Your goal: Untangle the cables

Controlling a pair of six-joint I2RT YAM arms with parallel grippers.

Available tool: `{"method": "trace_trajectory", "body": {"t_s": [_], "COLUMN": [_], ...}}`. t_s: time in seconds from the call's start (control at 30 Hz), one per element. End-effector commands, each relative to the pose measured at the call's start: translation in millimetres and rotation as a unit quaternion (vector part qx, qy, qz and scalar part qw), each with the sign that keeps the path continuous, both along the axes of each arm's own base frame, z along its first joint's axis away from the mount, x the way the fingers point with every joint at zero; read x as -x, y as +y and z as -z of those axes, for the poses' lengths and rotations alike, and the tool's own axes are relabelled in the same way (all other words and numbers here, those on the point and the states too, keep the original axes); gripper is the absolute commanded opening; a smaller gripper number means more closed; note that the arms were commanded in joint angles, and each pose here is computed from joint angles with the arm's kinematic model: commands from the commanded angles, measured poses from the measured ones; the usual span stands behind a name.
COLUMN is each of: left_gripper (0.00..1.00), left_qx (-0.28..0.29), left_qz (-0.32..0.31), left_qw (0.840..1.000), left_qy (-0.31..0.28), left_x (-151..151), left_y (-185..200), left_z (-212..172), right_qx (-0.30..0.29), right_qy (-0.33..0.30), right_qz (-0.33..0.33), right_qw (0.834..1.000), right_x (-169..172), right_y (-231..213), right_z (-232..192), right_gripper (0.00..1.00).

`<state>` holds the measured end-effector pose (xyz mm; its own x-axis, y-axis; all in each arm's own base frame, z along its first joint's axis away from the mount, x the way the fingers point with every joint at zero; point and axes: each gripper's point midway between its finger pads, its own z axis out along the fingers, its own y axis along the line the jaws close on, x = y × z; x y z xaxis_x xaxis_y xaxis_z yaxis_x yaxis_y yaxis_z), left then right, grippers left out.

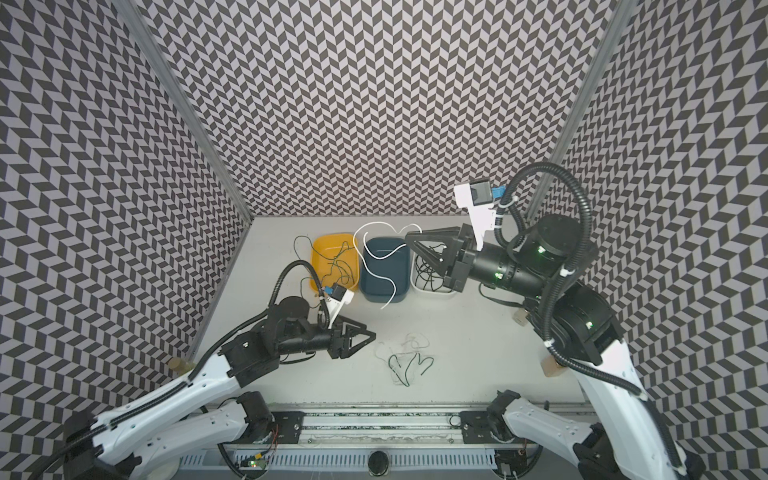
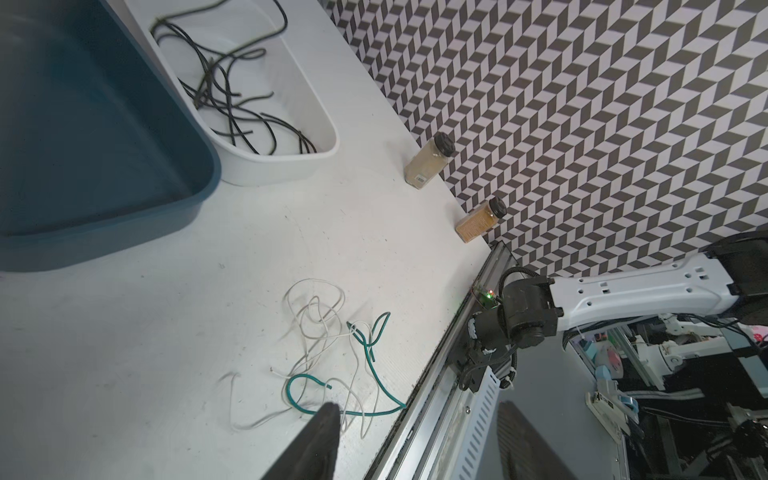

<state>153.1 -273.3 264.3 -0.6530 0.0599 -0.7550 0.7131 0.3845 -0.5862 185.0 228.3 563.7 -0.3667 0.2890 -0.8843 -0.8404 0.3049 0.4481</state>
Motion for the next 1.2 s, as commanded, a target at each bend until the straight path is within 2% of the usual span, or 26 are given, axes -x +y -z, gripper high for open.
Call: {"method": "trace_trajectory", "body": {"t_s": [0.0,0.17,0.27,0.5,0.7,0.83,0.93,0.97,1.07,1.1,1.17], "left_gripper": [0.63,0.71,0.71,0.7,0.7,0.7,0.7,0.7,0.7,0.7,0.7], "left_qx": [-0.064,-0.124,-0.126,-0.139,-0.144,-0.145,-0.144,-0.145,-0.148,-0.149,-0.15], "left_qz": [-0.07,-0.177,-0.202,-0.263,-0.266,-0.269,-0.27,-0.268,-0.264,-0.262,-0.259], "left_qw": [0.995,0.975,0.97,0.952,0.951,0.95,0.95,0.95,0.951,0.952,0.952], "left_qy": [-0.031,-0.057,-0.057,-0.078,-0.065,-0.066,-0.064,-0.063,-0.058,-0.057,-0.055], "left_x": [-10,-30,-34,-41,-44,-45,-45,-46,-46,-46,-46], "left_y": [36,90,106,134,133,135,135,135,133,132,131], "left_z": [-7,-9,-4,2,8,8,8,9,12,12,13], "right_qx": [0.031,0.052,0.079,0.092,0.112,0.148,0.171,0.175,0.183,0.186,0.191], "right_qy": [0.018,0.047,0.054,0.098,0.116,0.151,0.196,0.208,0.229,0.232,0.234], "right_qz": [0.015,0.048,0.083,0.141,0.173,0.22,0.217,0.217,0.212,0.21,0.213], "right_qw": [0.999,0.996,0.992,0.981,0.972,0.952,0.941,0.938,0.932,0.931,0.929], "right_x": [-40,-99,-129,-182,-216,-240,-246,-246,-243,-240,-237], "right_y": [17,30,34,39,44,37,40,41,41,41,38], "right_z": [32,78,111,183,220,263,300,309,319,320,318], "right_gripper": [0.0,0.0,0.0,0.0,0.0,0.0,0.0,0.03,0.29,0.35,0.38]}}
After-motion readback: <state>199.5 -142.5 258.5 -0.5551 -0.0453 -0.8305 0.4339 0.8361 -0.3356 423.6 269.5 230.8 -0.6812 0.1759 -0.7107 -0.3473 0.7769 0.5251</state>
